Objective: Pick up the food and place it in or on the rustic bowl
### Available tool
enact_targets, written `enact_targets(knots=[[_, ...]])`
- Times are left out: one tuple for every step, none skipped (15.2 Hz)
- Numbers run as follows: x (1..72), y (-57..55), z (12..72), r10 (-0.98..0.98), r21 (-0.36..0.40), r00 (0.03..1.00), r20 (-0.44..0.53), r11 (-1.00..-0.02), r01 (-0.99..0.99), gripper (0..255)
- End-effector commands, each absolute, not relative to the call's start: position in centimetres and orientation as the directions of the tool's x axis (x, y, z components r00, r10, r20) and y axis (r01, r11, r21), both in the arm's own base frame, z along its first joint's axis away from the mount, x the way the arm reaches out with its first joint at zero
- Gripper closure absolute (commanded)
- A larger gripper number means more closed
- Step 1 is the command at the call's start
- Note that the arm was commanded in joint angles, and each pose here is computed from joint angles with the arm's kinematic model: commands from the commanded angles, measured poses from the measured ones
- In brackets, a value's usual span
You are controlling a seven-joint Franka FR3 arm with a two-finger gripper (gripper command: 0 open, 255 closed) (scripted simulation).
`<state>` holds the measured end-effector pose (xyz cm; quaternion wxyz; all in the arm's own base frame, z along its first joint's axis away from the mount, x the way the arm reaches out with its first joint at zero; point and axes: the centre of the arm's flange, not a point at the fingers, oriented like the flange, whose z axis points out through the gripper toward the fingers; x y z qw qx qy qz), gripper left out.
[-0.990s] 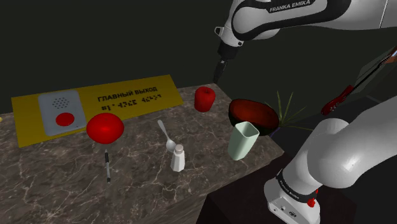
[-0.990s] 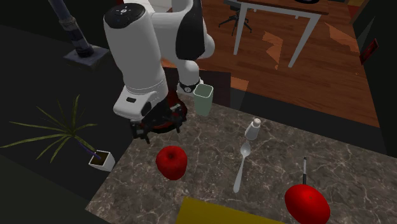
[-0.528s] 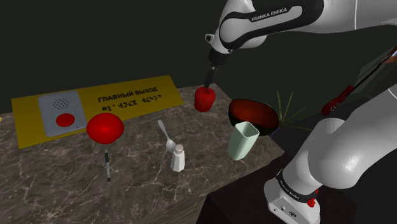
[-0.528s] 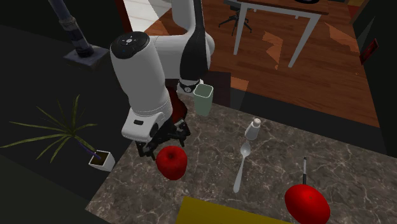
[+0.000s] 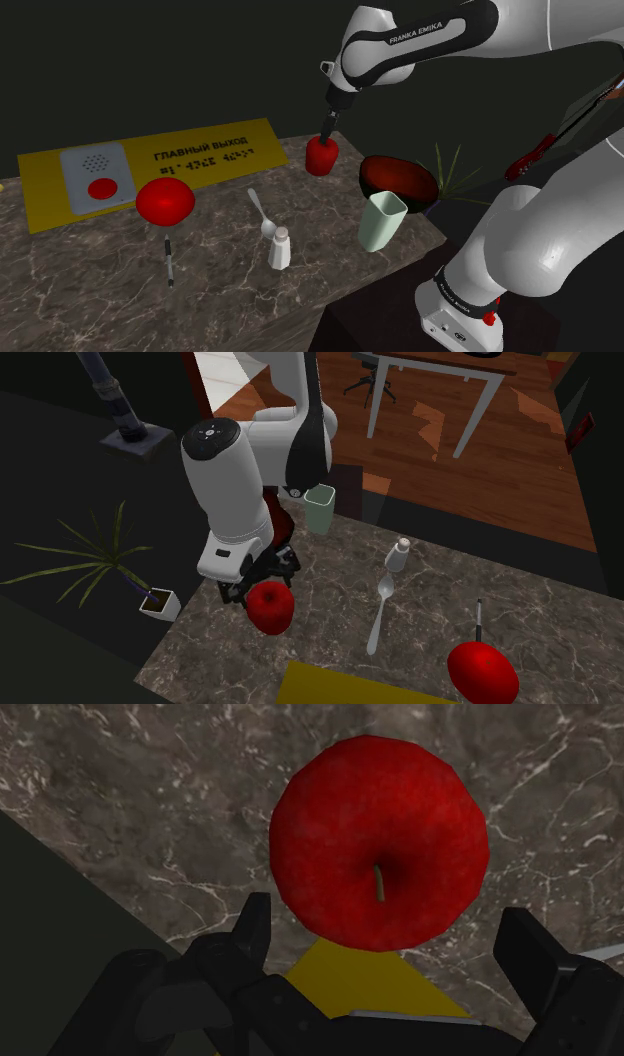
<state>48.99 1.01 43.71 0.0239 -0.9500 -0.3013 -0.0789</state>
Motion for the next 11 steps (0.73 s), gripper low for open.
enact_targets(knots=[[48.99, 1.02, 43.7, 0.569, 0.002, 0.806, 0.164, -0.817, 0.576, 0], [48.99, 1.02, 43.7, 0.569, 0.002, 0.806, 0.164, -0.817, 0.576, 0], [48.99, 1.02, 43.7, 0.569, 0.002, 0.806, 0.164, -0.817, 0.576, 255], [48.99, 1.02, 43.7, 0.569, 0.002, 0.806, 0.164, -0.817, 0.576, 255], [48.99, 1.02, 43.7, 0.569, 0.002, 0.806, 0.164, -0.817, 0.576, 255], [48.99, 1.02, 43.7, 0.569, 0.002, 0.806, 0.164, -0.817, 0.576, 255], [48.99, 1.02, 43.7, 0.569, 0.002, 0.806, 0.164, -0.817, 0.576, 255], [48.99, 1.02, 43.7, 0.569, 0.002, 0.806, 0.164, -0.817, 0.576, 255], [48.99, 1.01, 43.7, 0.569, 0.002, 0.806, 0.164, -0.817, 0.576, 255], [48.99, 1.02, 43.7, 0.569, 0.002, 0.806, 0.164, -0.817, 0.576, 255], [48.99, 1.02, 43.7, 0.569, 0.002, 0.806, 0.164, -0.817, 0.576, 255]])
